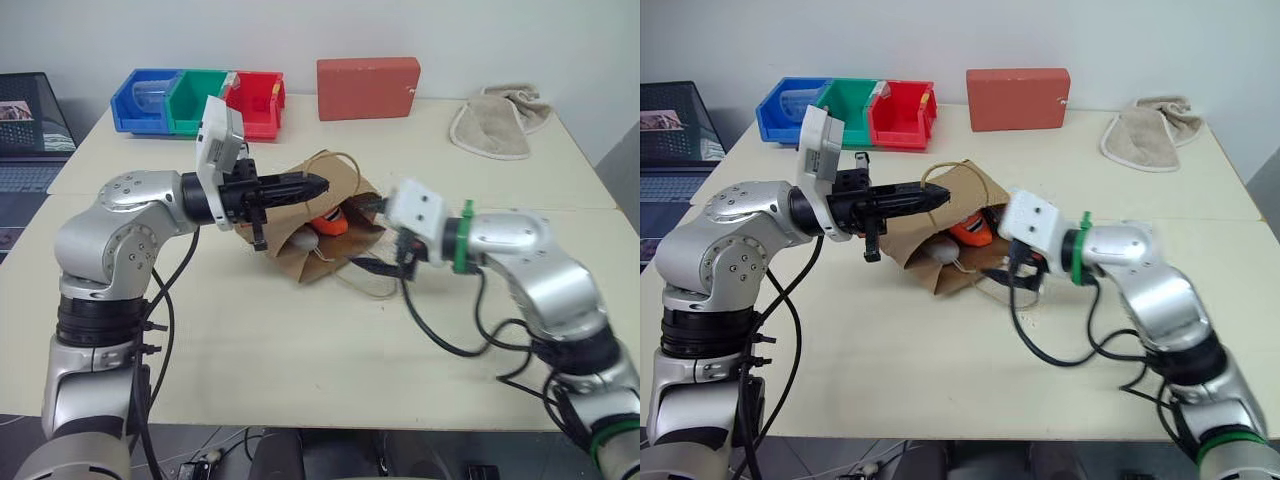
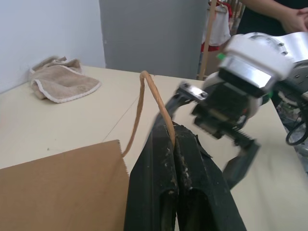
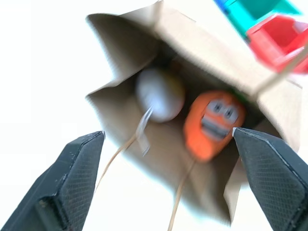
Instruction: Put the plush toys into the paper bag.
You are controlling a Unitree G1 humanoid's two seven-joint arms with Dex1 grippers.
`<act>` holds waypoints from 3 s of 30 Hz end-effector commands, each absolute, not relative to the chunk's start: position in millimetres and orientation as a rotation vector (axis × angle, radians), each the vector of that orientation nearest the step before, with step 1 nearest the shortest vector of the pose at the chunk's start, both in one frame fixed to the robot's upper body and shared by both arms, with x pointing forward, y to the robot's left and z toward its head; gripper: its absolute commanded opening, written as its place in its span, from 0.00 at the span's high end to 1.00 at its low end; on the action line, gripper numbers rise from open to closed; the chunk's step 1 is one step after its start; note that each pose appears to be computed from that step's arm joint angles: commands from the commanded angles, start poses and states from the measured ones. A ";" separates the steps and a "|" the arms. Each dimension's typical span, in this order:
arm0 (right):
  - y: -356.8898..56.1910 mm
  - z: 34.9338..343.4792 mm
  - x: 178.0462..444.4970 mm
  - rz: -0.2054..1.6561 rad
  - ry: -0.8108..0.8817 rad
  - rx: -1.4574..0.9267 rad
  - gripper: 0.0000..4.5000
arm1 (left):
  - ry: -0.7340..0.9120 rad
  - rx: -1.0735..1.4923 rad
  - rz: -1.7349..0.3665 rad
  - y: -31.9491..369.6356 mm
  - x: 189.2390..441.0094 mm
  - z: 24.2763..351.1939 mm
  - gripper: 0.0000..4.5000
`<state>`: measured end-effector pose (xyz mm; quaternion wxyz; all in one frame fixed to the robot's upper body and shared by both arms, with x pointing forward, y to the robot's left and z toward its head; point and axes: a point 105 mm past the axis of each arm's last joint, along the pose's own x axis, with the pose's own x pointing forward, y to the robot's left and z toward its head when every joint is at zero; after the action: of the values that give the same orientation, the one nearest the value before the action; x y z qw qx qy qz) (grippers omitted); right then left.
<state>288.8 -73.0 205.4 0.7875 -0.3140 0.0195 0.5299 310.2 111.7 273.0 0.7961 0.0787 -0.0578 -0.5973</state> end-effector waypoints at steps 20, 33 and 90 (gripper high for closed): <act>-82.6 130.9 343.4 0.839 0.269 -0.320 0.45 | -0.182 0.226 -1.254 116.4 305.8 288.5 1.00; -100.7 179.7 316.1 0.943 0.224 -0.268 0.99 | -0.173 0.202 -1.205 136.0 305.3 300.0 1.00; -159.8 290.5 254.1 1.148 0.117 -0.427 0.00 | 0.024 0.187 -1.140 182.1 309.6 247.3 0.00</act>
<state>274.7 -172.0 277.8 0.8419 -0.1623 0.0941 0.5060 319.2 189.2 238.4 0.8531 0.0736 0.0264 -0.5158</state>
